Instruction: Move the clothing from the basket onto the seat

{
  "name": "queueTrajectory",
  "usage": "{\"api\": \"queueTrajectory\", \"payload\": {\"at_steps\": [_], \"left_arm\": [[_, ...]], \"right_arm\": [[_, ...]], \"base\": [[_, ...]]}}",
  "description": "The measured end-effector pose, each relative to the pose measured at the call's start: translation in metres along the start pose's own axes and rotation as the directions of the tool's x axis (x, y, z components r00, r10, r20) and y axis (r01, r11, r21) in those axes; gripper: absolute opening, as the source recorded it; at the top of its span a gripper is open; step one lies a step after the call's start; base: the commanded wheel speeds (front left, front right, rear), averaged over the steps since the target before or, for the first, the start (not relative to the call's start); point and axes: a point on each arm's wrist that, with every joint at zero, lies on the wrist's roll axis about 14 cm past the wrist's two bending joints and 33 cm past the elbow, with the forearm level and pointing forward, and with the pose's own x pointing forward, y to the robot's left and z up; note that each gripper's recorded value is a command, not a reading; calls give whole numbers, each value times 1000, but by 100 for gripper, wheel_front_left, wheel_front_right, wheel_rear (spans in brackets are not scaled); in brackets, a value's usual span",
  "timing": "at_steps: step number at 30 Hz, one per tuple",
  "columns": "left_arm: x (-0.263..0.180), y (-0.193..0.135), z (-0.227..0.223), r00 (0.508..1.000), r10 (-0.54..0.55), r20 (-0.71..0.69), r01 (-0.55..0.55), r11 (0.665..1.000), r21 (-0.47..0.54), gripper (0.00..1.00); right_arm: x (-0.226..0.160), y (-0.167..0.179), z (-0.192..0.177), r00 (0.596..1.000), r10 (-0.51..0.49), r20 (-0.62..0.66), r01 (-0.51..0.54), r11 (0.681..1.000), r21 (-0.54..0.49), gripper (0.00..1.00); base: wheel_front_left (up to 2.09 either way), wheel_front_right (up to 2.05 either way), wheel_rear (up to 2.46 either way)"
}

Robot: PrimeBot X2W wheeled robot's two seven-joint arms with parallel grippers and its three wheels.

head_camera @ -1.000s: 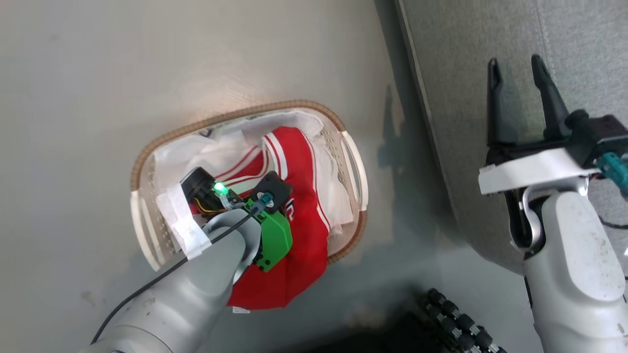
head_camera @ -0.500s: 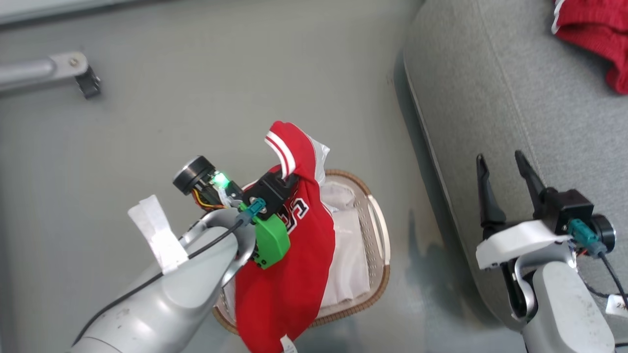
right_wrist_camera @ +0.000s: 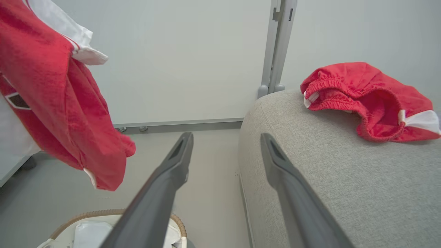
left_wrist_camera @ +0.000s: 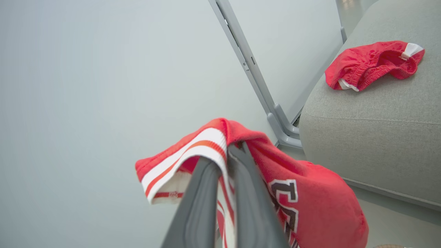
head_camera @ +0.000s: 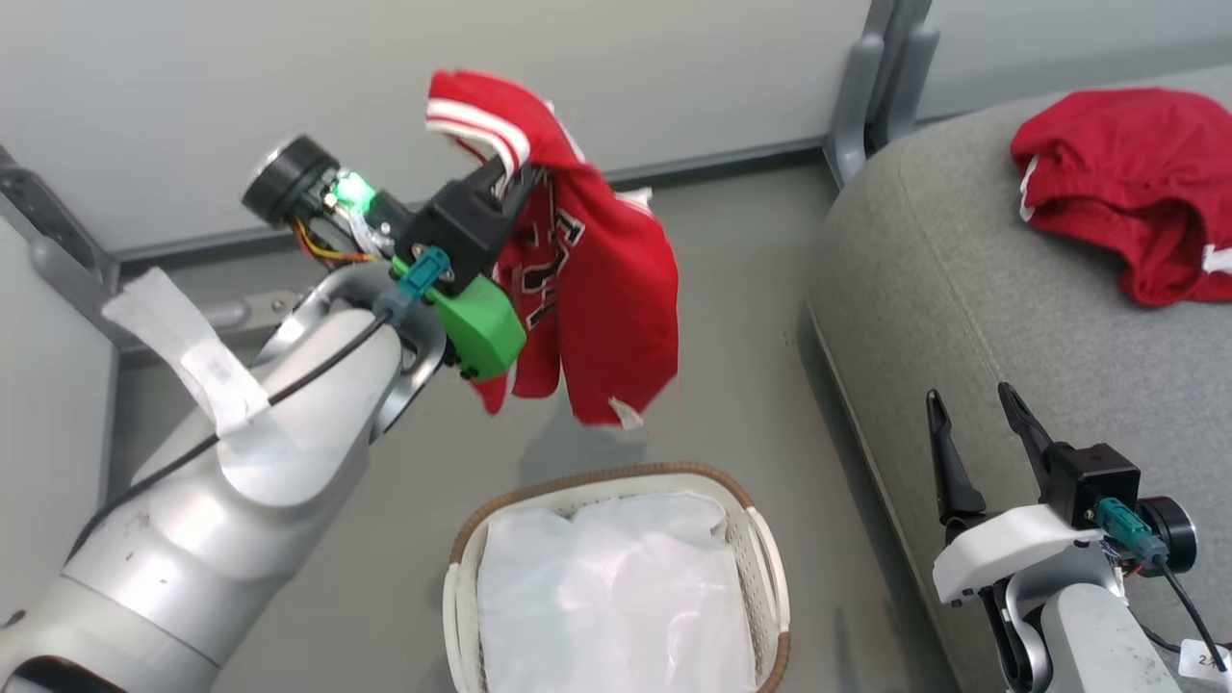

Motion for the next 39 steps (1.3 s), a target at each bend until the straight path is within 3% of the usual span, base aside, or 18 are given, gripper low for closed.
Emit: {"api": "queueTrajectory", "payload": {"at_steps": [10,15,23,33,39], "left_arm": [[2,28,71,993,56,100,-65,994,90,0],[8,25,86,989,56,136,-67,995,76,0],[9,12,102,984,27,178,-43,996,83,0],[7,-3,133,964,-12,265,-16,994,105,0],[5,-9,133,964,-24,264,-5,994,106,0]], "right_arm": [[-2,26,29,994,80,80,-80,997,-9,100],[1,67,47,971,201,129,-199,980,-26,100],[-3,144,81,882,416,222,-425,905,-4,100],[28,165,101,847,483,221,-474,875,-94,100],[31,194,102,803,562,197,-547,827,-132,100]], "base": [[0,0,0],[0,0,0],[0,0,0],[0,0,0],[0,0,0]]}}
